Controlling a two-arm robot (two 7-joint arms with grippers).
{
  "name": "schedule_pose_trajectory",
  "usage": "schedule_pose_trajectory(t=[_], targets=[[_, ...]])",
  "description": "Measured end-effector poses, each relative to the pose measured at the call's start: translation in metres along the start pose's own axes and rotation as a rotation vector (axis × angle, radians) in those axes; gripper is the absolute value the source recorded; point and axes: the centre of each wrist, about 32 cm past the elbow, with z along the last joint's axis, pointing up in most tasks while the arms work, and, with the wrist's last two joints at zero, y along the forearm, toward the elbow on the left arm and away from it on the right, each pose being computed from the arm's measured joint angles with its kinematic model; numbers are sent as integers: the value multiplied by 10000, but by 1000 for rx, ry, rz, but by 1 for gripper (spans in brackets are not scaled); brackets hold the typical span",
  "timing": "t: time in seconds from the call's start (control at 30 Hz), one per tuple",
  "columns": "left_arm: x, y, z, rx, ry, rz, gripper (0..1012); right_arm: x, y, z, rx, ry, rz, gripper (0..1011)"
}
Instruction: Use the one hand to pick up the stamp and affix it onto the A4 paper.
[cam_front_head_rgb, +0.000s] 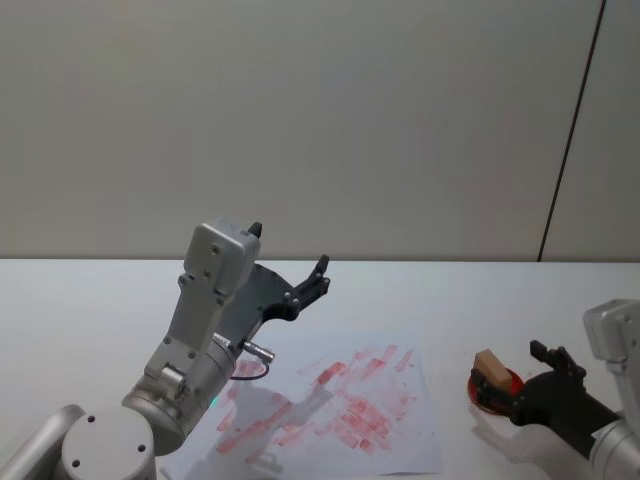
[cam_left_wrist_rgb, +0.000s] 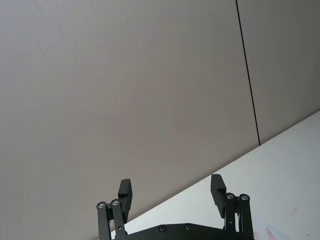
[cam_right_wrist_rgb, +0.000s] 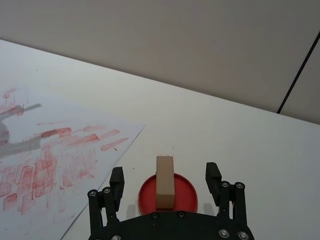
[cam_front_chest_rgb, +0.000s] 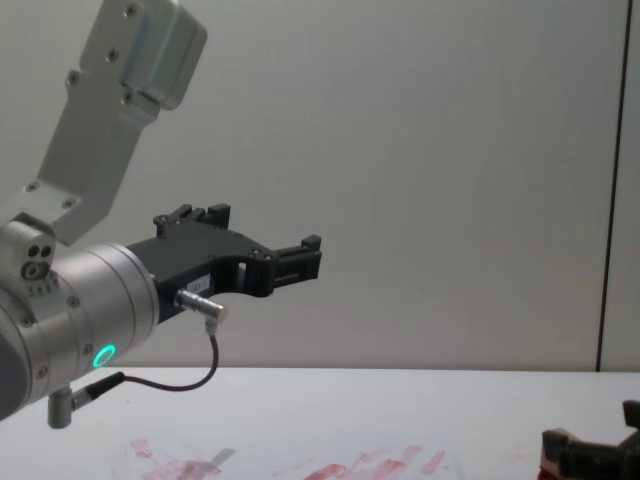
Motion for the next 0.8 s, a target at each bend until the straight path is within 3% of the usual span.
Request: schedule_pose_trajectory(t=[0.5, 0.8], targets=[[0, 0, 0, 0, 0, 0, 1003, -25, 82, -91, -36, 30, 3, 994], [0, 0, 0, 0, 0, 0, 1002, -33, 130, -119, -41, 48, 4, 807]])
